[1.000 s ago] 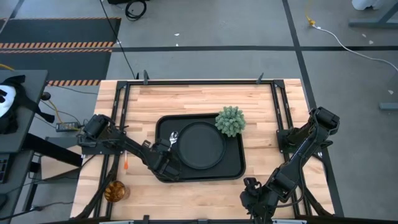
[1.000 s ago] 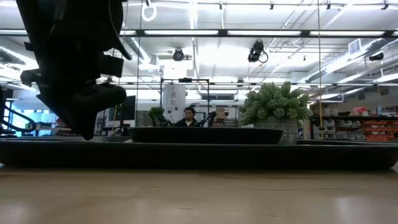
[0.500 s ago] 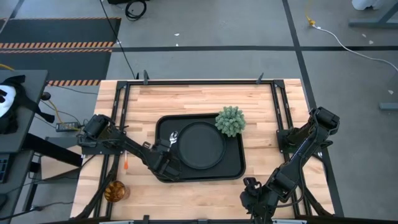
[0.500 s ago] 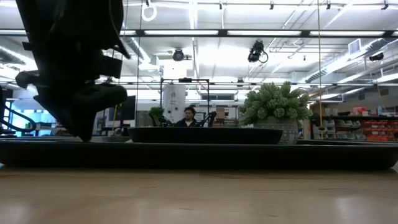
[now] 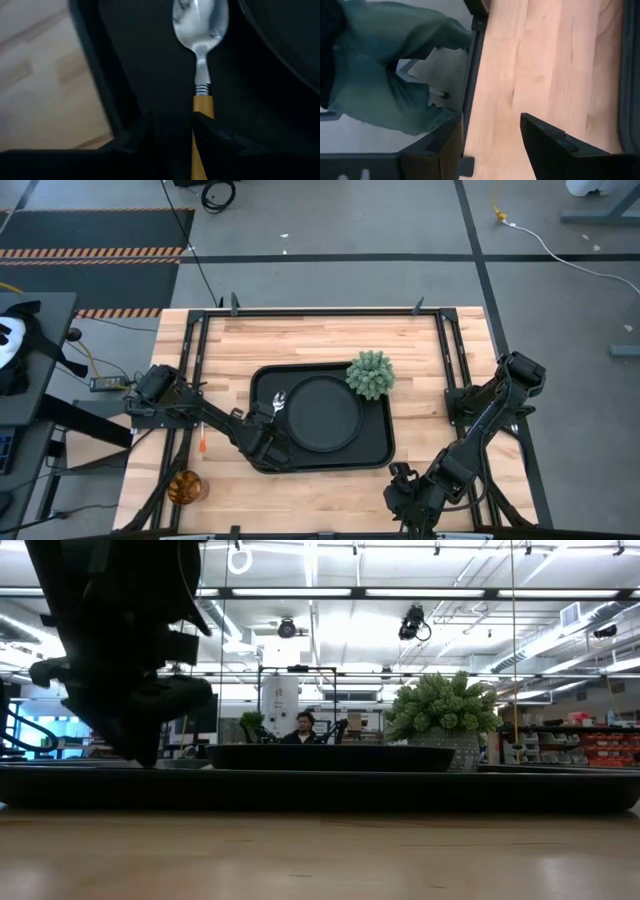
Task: Pick and place plate/cup/fork/spoon on tray
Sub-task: Put the orange spoon on the black tray to the left of the black plate
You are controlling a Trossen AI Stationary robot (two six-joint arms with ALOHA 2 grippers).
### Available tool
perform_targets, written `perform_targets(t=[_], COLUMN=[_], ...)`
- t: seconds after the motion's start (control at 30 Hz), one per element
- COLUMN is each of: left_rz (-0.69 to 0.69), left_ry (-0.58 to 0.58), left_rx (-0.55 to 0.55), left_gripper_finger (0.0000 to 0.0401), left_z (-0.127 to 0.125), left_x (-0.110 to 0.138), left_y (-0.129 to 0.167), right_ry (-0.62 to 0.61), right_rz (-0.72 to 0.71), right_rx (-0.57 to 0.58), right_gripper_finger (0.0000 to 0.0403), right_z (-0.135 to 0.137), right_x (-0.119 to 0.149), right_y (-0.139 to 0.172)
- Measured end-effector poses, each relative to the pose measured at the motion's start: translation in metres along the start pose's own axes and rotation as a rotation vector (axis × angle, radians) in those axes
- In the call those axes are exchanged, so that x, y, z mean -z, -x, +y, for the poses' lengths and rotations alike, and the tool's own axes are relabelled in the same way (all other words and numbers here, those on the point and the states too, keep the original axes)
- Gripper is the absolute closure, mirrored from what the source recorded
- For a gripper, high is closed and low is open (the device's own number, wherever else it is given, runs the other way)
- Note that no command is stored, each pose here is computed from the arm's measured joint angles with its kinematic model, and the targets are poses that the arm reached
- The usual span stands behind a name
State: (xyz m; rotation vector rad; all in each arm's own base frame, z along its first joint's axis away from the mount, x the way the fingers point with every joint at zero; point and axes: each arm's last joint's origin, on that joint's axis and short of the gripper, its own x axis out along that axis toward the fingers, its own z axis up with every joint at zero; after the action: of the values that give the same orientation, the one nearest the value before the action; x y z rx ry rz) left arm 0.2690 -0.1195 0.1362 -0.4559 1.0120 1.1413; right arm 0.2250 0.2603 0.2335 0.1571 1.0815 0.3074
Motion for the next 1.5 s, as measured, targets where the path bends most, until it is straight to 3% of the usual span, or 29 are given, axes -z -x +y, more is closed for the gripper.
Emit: perform_targets(t=[0.3,0.6,0.97,1.23,1.5], left_rz=[0.013,0.003,0.049,0.121,0.102], left_ry=[-0.02,-0.014,-0.022,-0.142,-0.196], left_rx=[0.014,0.123,0.139,0.187,0.238], left_gripper_finger=[0.026,0.026,0.026,0.0259,0.0259], left_z=[-0.01,-0.024,-0.024,-0.029,-0.033], left_x=[0.008,0.005,0.005,0.015,0.018], left_y=[-0.011,-0.003,0.001,0.018,0.022], right_ry=[0.013,0.012,-0.003,-0.003,0.017], right_rz=[-0.016,-0.021,-0.02,-0.02,-0.02], right_rx=[0.004,0.0,-0.001,-0.001,0.001], right_gripper_finger=[0.0199,0.0199,0.0199,0.0199,0.0199], right_z=[0.0,0.001,0.001,0.001,0.0], right_x=[-0.001,-0.001,-0.001,-0.001,-0.002], right_y=[0.0,0.0,0.0,0.0,0.0])
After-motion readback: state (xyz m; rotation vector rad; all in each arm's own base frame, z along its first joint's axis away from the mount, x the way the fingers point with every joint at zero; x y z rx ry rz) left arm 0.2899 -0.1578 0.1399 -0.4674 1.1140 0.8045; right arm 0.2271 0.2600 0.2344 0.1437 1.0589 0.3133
